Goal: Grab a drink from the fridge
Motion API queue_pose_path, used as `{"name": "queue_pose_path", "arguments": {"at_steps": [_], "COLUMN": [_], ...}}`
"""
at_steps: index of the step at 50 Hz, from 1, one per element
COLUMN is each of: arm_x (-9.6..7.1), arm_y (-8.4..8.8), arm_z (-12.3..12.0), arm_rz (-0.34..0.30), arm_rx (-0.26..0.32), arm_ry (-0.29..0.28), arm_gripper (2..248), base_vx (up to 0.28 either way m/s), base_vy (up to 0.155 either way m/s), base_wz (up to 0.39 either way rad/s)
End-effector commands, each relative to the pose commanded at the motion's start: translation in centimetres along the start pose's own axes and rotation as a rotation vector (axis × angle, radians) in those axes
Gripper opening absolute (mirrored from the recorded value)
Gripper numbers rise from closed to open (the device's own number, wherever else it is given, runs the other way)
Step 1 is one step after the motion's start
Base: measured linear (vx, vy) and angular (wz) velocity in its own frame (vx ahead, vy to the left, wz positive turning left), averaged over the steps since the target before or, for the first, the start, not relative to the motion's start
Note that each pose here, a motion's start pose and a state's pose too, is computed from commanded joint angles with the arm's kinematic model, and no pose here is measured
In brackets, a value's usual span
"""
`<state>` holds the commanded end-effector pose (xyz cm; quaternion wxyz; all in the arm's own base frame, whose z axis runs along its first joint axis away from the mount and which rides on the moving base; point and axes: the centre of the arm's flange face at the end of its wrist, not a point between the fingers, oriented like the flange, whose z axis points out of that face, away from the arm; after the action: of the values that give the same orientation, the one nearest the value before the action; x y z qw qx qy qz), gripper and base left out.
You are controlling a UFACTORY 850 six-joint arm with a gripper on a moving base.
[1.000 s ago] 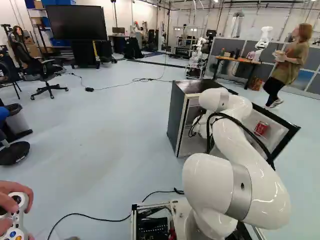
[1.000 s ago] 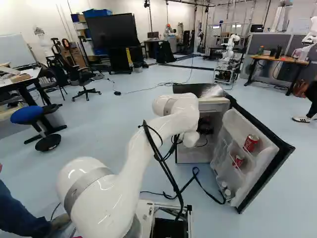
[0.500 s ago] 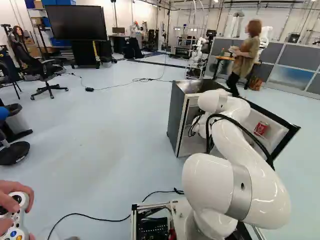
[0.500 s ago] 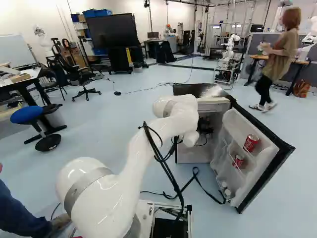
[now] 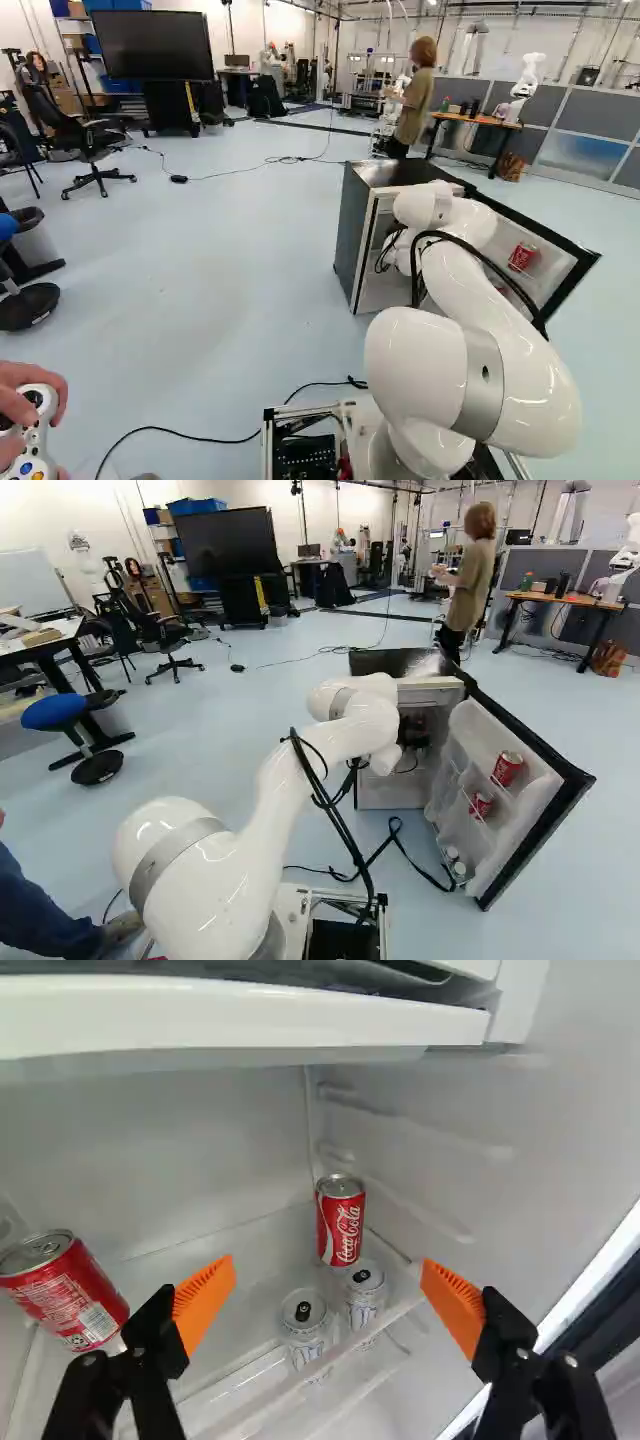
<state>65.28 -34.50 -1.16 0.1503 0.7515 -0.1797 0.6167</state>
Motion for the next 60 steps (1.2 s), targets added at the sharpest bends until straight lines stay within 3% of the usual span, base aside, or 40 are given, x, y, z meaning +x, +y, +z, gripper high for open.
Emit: {"name": "queue_pose_path", "arguments": {"at_steps": [60], "arm_x": [-0.38], "arm_y": [-0.44], "arm_z": [0.95], "arm_rz": [-0.001], "arm_rx": [0.006], "arm_ry": [0.011], "arm_gripper": [247], "base_vx": [0.0], "base_vy": [0.0], "base_wz": [0.0]}}
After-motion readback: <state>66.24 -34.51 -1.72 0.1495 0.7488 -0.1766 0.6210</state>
